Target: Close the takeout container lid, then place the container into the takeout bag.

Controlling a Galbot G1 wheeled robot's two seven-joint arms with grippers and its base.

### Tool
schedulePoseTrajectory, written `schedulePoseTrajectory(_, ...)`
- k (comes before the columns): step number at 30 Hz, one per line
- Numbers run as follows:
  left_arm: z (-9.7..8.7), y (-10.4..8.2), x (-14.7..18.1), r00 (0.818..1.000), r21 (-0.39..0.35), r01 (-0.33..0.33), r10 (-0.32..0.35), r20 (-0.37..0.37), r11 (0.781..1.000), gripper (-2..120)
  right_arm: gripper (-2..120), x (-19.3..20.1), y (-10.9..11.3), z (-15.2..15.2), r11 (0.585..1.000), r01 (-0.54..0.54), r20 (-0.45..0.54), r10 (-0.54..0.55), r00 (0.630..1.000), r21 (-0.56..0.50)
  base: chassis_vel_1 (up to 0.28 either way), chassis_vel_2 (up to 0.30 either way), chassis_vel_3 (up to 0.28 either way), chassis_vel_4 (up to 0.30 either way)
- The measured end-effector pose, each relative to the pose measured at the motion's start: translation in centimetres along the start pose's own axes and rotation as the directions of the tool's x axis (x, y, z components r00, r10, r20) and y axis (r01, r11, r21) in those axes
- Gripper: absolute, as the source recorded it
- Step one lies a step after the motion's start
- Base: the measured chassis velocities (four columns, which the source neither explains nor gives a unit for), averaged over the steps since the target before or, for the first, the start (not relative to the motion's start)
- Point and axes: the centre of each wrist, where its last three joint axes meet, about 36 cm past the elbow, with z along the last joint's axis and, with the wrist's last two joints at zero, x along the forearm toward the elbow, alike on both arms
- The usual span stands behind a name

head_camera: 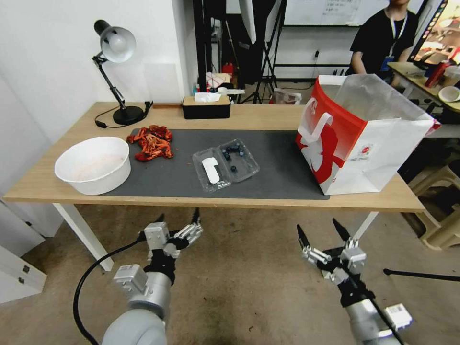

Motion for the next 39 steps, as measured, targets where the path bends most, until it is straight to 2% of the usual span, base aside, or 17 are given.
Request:
schedulePoseTrajectory(1, -0.6, -0.5, -0.7, 0.999, 0.063, -0.032, 0.033, -0.004, 0.997, 100, 100, 0.1, 0.1, 0.1, 1.000, -0.001, -0.003, 0.001, 1.000, 0.001, 0.000, 0.000, 0.000, 0.000)
schedulePoseTrajectory(2, -0.6, -0.5, -0.7, 0.999, 0.063, -0.032, 0.033, -0.004, 0.997, 100, 100, 0.1, 0.1, 0.1, 1.000, -0.001, -0.003, 0.001, 1.000, 0.001, 0.000, 0.000, 0.000, 0.000)
schedulePoseTrajectory(5, -2.5, -1.9, -2.3, 0.995, 0.230, -0.087, 0.097, -0.031, 0.969, 100, 100, -0.1, 0.3, 0.2, 1.000, 0.014, -0.005, -0.014, 1.000, 0.008, 0.000, 0.000, 0.000, 0.000)
schedulePoseTrajectory(6, -2.5, -1.9, -2.3, 0.995, 0.230, -0.087, 0.097, -0.031, 0.969, 100, 100, -0.1, 0.3, 0.2, 1.000, 0.014, -0.005, -0.014, 1.000, 0.008, 0.000, 0.000, 0.000, 0.000)
schedulePoseTrajectory(8, -3.9, -2.9, -3.4, 0.989, 0.334, -0.087, 0.122, -0.084, 0.939, 100, 100, -0.6, 0.5, 0.3, 1.000, 0.029, -0.011, -0.029, 1.000, 0.013, 0.000, 0.000, 0.000, 0.000)
schedulePoseTrajectory(9, -3.9, -2.9, -3.4, 0.989, 0.334, -0.087, 0.122, -0.084, 0.939, 100, 100, -0.6, 0.5, 0.3, 1.000, 0.029, -0.011, -0.029, 1.000, 0.013, 0.000, 0.000, 0.000, 0.000)
schedulePoseTrajectory(10, -4.5, -3.2, -4.1, 0.983, 0.376, -0.086, 0.139, -0.116, 0.923, 100, 100, -0.7, 0.6, 0.4, 0.999, 0.032, -0.017, -0.031, 0.999, 0.015, 0.000, 0.000, 0.000, 0.000)
schedulePoseTrajectory(12, -5.0, -3.4, -5.3, 0.975, 0.407, -0.078, 0.155, -0.160, 0.910, 100, 100, -1.0, 0.8, 0.8, 0.999, 0.037, -0.027, -0.037, 0.999, 0.017, 0.000, 0.000, 0.000, 0.000)
schedulePoseTrajectory(17, -4.7, -3.2, -7.1, 0.967, 0.407, -0.062, 0.156, -0.202, 0.911, 100, 100, -1.2, 1.1, 1.3, 0.999, 0.050, -0.042, -0.049, 0.998, 0.022, 0.000, 0.000, 0.000, 0.000)
schedulePoseTrajectory(21, -3.1, -4.4, -10.2, 0.947, 0.389, -0.047, 0.166, -0.276, 0.920, 100, 100, -0.8, 1.3, 1.9, 0.999, 0.043, -0.056, -0.041, 0.998, 0.028, 0.000, 0.000, 0.000, 0.000)
schedulePoseTrajectory(23, -2.7, -4.8, -11.0, 0.943, 0.384, -0.046, 0.166, -0.288, 0.922, 100, 100, -0.7, 1.3, 1.9, 0.999, 0.038, -0.056, -0.036, 0.998, 0.029, 0.000, 0.000, 0.000, 0.000)
schedulePoseTrajectory(26, -2.4, -5.6, -12.3, 0.944, 0.379, -0.037, 0.157, -0.291, 0.925, 100, 100, -0.8, 1.3, 1.9, 0.999, 0.032, -0.054, -0.030, 0.998, 0.030, 0.000, 0.000, 0.000, 0.000)
schedulePoseTrajectory(28, -1.9, -6.1, -13.6, 0.949, 0.356, -0.015, 0.125, -0.288, 0.934, 100, 100, -0.7, 1.3, 2.1, 0.999, 0.026, -0.055, -0.025, 0.998, 0.031, 0.000, 0.000, 0.000, 0.000)
schedulePoseTrajectory(32, -1.3, -6.2, -14.6, 0.956, 0.330, 0.016, 0.082, -0.282, 0.944, 100, 100, -0.6, 1.3, 2.3, 0.999, 0.023, -0.056, -0.021, 0.998, 0.034, 0.000, 0.000, 0.000, 0.000)
schedulePoseTrajectory(39, -1.1, -6.4, -15.9, 0.954, 0.281, 0.078, 0.010, -0.298, 0.957, 100, 100, -0.5, 1.1, 2.6, 0.999, 0.022, -0.059, -0.020, 0.998, 0.041, 0.000, 0.000, 0.000, 0.000)
